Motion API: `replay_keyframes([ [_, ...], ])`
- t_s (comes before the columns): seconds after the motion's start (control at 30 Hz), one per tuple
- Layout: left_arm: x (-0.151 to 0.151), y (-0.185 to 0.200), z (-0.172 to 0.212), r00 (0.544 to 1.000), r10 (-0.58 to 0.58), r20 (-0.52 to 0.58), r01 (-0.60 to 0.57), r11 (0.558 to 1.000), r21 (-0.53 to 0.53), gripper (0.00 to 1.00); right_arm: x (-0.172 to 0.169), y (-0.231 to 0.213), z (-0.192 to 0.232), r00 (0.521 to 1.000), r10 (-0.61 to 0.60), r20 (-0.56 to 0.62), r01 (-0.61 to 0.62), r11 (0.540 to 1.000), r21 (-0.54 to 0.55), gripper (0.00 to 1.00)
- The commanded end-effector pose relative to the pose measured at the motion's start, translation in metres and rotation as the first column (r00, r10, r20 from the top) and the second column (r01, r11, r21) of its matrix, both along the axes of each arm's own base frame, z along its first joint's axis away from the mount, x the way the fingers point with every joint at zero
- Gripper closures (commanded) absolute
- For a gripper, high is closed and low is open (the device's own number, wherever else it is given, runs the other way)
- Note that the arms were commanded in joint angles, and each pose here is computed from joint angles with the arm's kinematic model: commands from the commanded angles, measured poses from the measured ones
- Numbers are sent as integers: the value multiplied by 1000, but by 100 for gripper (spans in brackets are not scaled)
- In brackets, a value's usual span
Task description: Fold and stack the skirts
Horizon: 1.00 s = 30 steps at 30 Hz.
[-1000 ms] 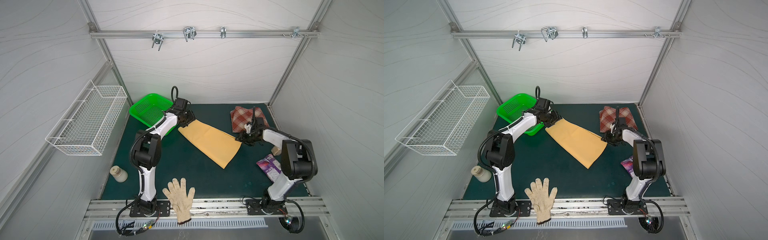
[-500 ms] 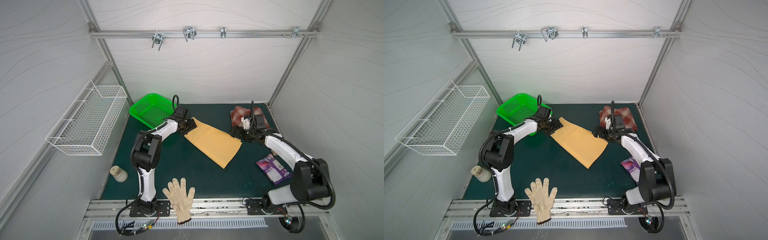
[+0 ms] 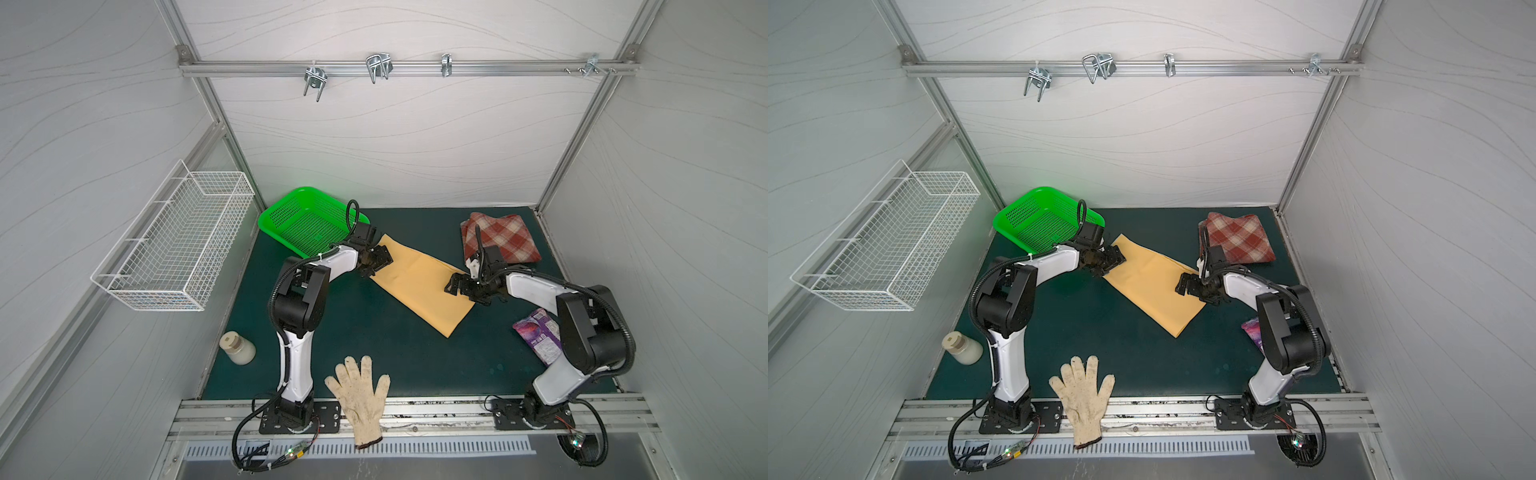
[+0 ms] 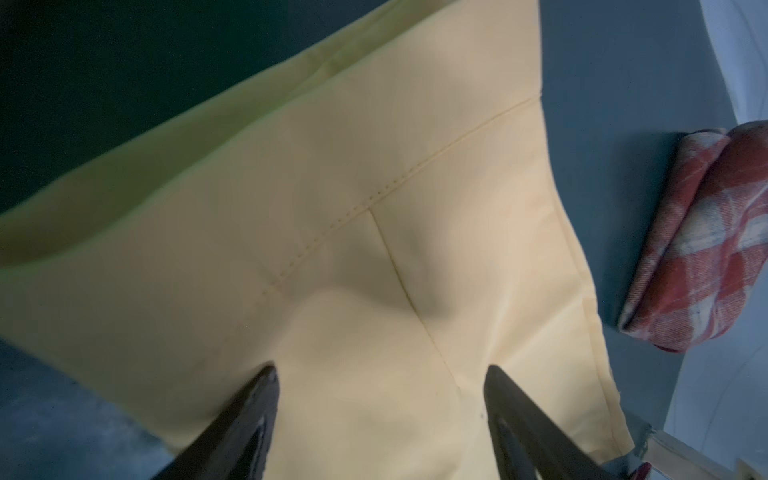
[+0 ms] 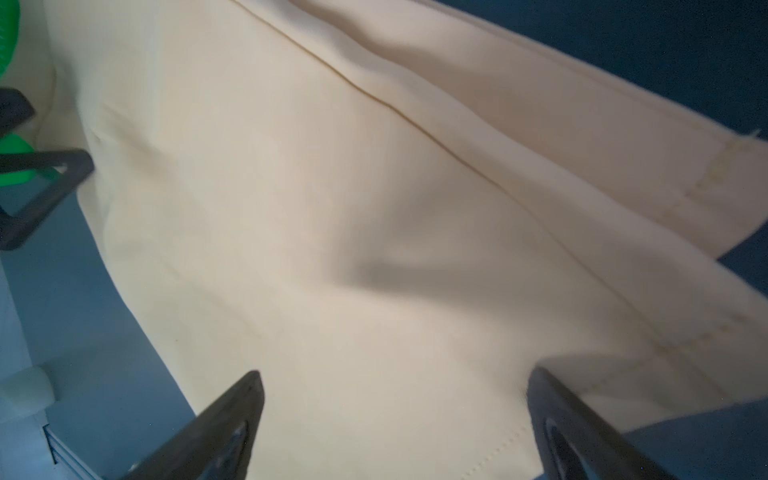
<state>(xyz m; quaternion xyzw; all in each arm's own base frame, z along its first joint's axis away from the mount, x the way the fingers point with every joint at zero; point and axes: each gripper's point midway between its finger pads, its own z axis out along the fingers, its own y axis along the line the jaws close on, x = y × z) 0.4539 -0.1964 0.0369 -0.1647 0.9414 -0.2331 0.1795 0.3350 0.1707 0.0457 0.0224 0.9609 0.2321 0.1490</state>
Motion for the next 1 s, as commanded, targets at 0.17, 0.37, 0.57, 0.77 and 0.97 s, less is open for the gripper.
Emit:
replay_keyframes([
  [0.17,-18,20,-8,991,123,46,-124,992,15,22,14,-4,-22,1000,7,-19,-8,997,-72,1],
  [0.37,-48,17,-8,984,164,67,-165,986,3,22,20,-3,-22,1000,24,-12,-25,995,-94,1],
  [0.57,-97,-2,-1,975,182,127,-181,983,-16,22,16,4,-24,998,66,-15,-67,991,-117,1],
  [0.77,-145,-22,0,974,172,149,-170,985,-25,22,11,11,-18,996,93,2,-92,987,-130,1],
  [0.97,-170,-15,8,965,197,171,-191,980,-53,21,22,14,-13,993,115,18,-111,980,-166,1],
])
